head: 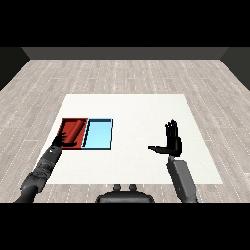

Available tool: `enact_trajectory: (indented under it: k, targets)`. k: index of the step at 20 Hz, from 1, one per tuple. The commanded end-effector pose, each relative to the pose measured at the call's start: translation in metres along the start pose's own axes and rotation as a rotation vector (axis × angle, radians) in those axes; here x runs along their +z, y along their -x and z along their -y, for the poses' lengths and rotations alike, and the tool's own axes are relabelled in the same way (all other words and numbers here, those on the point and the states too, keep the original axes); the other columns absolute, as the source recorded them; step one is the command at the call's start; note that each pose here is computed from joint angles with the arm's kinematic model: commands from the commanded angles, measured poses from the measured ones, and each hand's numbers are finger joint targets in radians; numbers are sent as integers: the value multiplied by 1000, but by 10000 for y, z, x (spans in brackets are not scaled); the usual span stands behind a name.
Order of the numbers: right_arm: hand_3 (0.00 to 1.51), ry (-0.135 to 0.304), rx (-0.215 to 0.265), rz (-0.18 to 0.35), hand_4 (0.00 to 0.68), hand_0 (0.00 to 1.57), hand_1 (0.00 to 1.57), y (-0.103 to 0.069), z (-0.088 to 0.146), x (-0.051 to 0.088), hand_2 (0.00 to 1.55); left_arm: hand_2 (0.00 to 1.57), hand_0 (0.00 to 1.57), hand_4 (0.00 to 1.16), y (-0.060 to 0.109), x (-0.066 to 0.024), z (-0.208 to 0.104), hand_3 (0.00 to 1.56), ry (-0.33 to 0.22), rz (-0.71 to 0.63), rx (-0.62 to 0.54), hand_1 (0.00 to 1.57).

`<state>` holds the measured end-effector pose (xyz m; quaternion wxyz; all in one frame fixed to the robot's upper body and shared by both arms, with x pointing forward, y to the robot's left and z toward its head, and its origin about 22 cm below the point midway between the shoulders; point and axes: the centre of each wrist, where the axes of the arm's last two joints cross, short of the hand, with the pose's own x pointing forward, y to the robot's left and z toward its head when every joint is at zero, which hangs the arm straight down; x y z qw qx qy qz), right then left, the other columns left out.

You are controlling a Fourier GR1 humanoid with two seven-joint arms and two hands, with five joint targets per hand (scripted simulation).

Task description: Pick the red can and put it in the red box

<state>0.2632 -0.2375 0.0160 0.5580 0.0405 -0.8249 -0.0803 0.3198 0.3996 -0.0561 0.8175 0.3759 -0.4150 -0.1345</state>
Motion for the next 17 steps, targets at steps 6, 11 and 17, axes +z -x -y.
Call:
enact_trajectory:
  k: [6,11,17]
  targets:
    - [0,-29,-40,22,0,0,0,-30,33,-20,0,0,0,0,-493,-67,-139,0,-105,347,594,0]
    - [0,-55,-35,-8,0,0,0,-4,58,22,0,0,0,0,-954,34,80,0,38,742,988,0]
    - [0,-88,10,20,0,0,0,30,87,96,0,0,0,0,-847,393,617,0,174,949,1132,0]
